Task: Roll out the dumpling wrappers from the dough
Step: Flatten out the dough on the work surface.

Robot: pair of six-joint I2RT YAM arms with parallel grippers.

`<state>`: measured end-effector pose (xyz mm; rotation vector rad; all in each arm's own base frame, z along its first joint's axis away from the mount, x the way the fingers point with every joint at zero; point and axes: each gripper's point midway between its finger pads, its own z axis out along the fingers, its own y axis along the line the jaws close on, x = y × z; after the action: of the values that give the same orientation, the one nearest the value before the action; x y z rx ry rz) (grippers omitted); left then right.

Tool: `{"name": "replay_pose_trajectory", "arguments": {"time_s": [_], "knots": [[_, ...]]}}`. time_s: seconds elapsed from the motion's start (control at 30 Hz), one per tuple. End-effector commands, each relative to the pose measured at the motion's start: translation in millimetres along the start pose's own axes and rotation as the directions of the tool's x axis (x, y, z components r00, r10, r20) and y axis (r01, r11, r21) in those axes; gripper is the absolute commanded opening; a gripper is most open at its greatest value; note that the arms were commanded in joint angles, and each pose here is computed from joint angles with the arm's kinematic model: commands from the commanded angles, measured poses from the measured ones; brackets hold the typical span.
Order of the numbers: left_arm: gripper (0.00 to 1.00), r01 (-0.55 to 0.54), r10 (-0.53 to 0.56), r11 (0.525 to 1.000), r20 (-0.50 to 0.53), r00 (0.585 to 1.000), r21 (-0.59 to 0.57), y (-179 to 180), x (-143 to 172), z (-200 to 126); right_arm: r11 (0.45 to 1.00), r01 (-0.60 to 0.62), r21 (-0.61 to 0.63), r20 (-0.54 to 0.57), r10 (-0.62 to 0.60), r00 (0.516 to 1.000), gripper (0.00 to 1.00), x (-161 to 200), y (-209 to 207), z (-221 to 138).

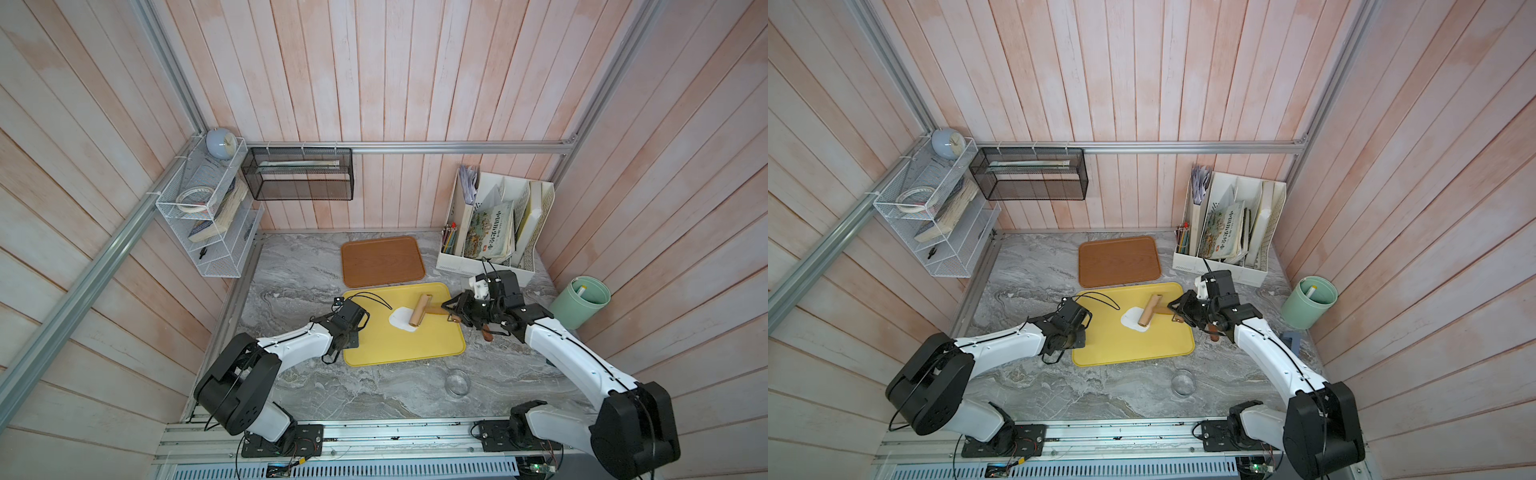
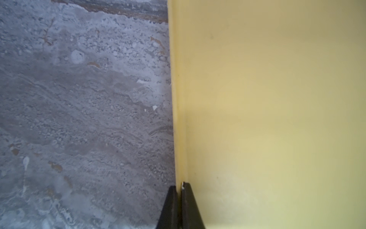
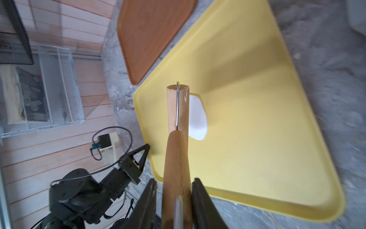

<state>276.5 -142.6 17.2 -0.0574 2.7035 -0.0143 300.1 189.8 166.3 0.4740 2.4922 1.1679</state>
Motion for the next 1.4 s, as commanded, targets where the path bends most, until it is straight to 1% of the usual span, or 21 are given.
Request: {"name": "replay_pose_trajectory", "arguments": {"time_s": [0.0, 0.17, 0.23, 0.27, 0.3, 0.37, 0.47, 0.53, 0.6, 0.63, 0.73, 0.83, 0.97, 1.07, 1.1, 1.17, 1.23, 1.3, 1.37], "knots": [[0.0, -0.097, 0.08, 0.993, -0.247, 0.966, -0.059, 22, 69, 14, 0.997, 0.028, -0.069, -0.001, -0.028, 1.0, 0.0, -9, 18, 20], [0.0, -0.1, 0.082, 0.993, -0.25, 0.965, -0.063, 22, 69, 14, 0.998, -0.014, -0.069, -0.025, 0.012, 1.0, 0.0, -7, 2, 50], [0.0, -0.1, 0.083, 0.993, -0.247, 0.965, -0.059, 21, 68, 14, 1.0, -0.02, 0.007, -0.038, 0.02, 0.999, 0.0, -2, -19, 59], [0.0, -0.1, 0.083, 0.993, -0.247, 0.965, -0.06, 21, 69, 14, 0.995, -0.025, 0.094, -0.031, 0.028, 0.999, 0.0, 0, -41, 61], [0.0, -0.099, 0.081, 0.993, -0.246, 0.966, -0.061, 22, 69, 14, 0.981, -0.031, 0.189, -0.016, 0.035, 0.999, 0.0, 1, -65, 60], [0.0, -0.097, 0.079, 0.994, -0.243, 0.967, -0.06, 21, 68, 14, 0.942, -0.058, 0.329, 0.009, 0.059, 0.998, 0.0, 6, -111, 52], [0.0, -0.095, 0.078, 0.994, -0.242, 0.967, -0.061, 22, 68, 14, 0.871, -0.125, 0.474, 0.009, 0.137, 0.99, 0.0, 23, -180, 40], [0.0, -0.096, 0.079, 0.994, -0.243, 0.967, -0.06, 22, 68, 14, 0.816, -0.137, 0.562, -0.033, 0.187, 0.982, 0.0, 40, -217, 31], [0.0, -0.096, 0.079, 0.994, -0.243, 0.967, -0.06, 22, 69, 14, 0.8, -0.131, 0.585, -0.041, 0.19, 0.981, 0.0, 46, -224, 26], [0.0, -0.095, 0.078, 0.994, -0.243, 0.967, -0.059, 21, 68, 14, 0.782, -0.145, 0.607, -0.014, 0.193, 0.981, 0.0, 44, -227, 20], [0.0, -0.095, 0.078, 0.994, -0.244, 0.967, -0.06, 22, 69, 14, 0.749, -0.153, 0.644, -0.001, 0.201, 0.98, 0.0, 39, -230, 9], [0.0, -0.096, 0.079, 0.994, -0.245, 0.966, -0.06, 22, 69, 14, 0.75, -0.164, 0.64, 0.022, 0.196, 0.98, 0.0, 33, -227, 0], [0.0, -0.096, 0.079, 0.994, -0.244, 0.967, -0.06, 22, 69, 14, 0.733, -0.185, 0.655, 0.063, 0.191, 0.98, 0.0, 27, -227, -12], [0.0, -0.097, 0.079, 0.993, -0.245, 0.966, -0.06, 22, 69, 13, 0.743, -0.21, 0.636, 0.065, 0.22, 0.973, 0.0, 24, -225, -13], [0.0, -0.097, 0.079, 0.993, -0.245, 0.966, -0.06, 22, 69, 14, 0.758, -0.213, 0.617, 0.071, 0.216, 0.974, 0.0, 18, -218, -12], [0.0, -0.097, 0.079, 0.993, -0.244, 0.966, -0.06, 22, 69, 14, 0.841, -0.199, 0.502, 0.077, 0.186, 0.98, 0.0, -1, -182, -5], [0.0, -0.097, 0.079, 0.993, -0.244, 0.967, -0.061, 21, 68, 14, 0.939, -0.147, 0.312, 0.087, 0.126, 0.988, 0.0, -20, -116, -1], [0.0, -0.097, 0.079, 0.994, -0.245, 0.966, -0.06, 21, 69, 14, 0.985, -0.05, 0.168, 0.105, 0.033, 0.994, 0.0, -32, -49, -1], [0.0, -0.097, 0.08, 0.993, -0.246, 0.966, -0.061, 22, 69, 14, 0.996, 0.043, 0.077, 0.096, -0.051, 0.994, 0.0, -33, 5, 2]]}}
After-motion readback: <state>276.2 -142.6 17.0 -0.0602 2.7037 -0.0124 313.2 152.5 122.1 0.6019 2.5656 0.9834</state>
